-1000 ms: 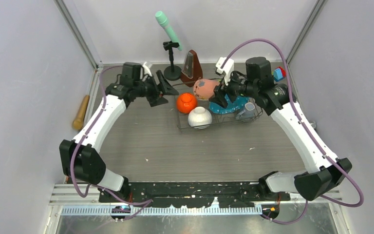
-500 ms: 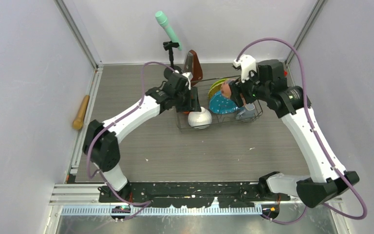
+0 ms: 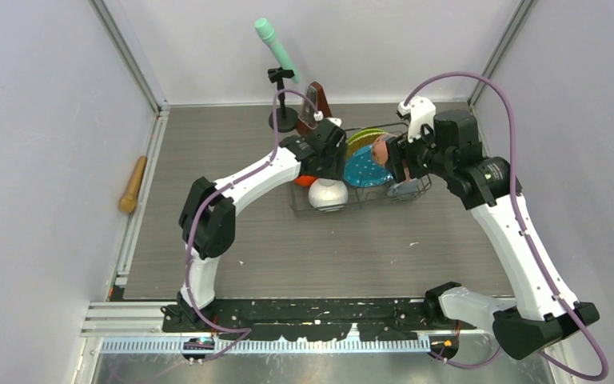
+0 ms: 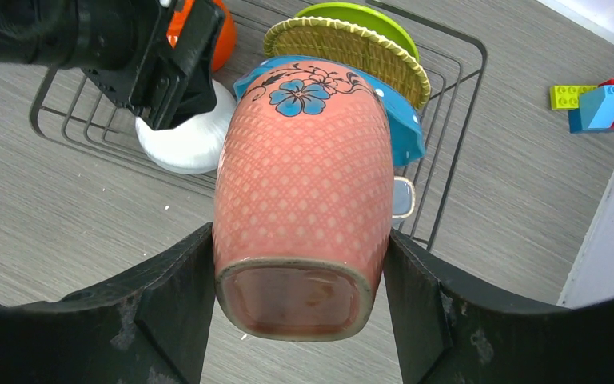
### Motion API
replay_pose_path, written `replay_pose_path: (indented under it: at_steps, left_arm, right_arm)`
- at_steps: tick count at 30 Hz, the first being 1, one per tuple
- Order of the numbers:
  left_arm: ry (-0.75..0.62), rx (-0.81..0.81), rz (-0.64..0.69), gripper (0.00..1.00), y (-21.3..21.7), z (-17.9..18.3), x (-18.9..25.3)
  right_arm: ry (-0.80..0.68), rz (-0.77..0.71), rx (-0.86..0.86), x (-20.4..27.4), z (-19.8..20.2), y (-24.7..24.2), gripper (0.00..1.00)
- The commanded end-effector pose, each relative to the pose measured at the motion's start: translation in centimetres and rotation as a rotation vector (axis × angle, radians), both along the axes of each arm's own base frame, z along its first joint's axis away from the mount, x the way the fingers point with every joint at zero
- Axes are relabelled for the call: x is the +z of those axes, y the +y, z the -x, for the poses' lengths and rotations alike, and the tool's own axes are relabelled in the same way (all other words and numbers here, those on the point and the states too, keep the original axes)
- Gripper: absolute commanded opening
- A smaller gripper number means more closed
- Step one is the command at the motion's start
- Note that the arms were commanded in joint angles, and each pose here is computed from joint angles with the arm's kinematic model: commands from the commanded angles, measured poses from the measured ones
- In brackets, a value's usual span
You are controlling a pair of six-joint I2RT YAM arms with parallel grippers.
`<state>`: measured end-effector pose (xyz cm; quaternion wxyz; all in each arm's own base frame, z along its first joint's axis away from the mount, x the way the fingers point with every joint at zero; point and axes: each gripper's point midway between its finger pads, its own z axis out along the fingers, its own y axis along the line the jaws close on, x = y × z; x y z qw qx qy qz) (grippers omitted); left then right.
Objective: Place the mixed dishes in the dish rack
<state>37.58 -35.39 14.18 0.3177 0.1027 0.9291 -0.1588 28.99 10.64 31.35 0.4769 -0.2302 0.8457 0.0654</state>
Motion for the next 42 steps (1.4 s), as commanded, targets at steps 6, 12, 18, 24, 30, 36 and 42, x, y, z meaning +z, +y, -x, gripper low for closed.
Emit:
replay_pose_path:
  at_steps: [6,12,18,24,30,36,42]
  left_arm:
    - [0.014,0.015,-0.256,0.64,4.2,1.1,-2.3]
    - [0.046,0.033,-0.442,0.64,8.2,1.5,-3.0]
    - [0.018,0.075,-0.403,0.64,10.0,1.1,-1.1]
    - [0.034,0.086,-0.314,0.69,10.7,1.2,0.7]
    - [0.008,0.096,-0.171,0.77,10.6,1.6,3.2]
    - [-0.019,0.092,-0.116,0.80,11.4,1.8,5.0]
    - [0.031,0.100,-0.095,0.79,11.6,1.7,4.4]
  right_arm:
    - [-0.028,-0.067,0.050,1.3,-3.5,2.7,0.00]
    - [0.018,-0.047,0.149,0.2,-4.3,4.3,0.00]
    - [0.058,0.026,0.312,-1.1,-5.0,6.7,0.00]
    - [0.127,0.090,0.463,-2.5,-4.9,8.0,0.00]
    - [0.152,0.141,0.553,-4.1,-5.0,8.7,0.00]
    - [0.162,0.208,0.625,-5.6,-5.7,9.4,0.00]
    - [0.206,0.256,0.674,-6.8,-6.1,9.5,0.00]
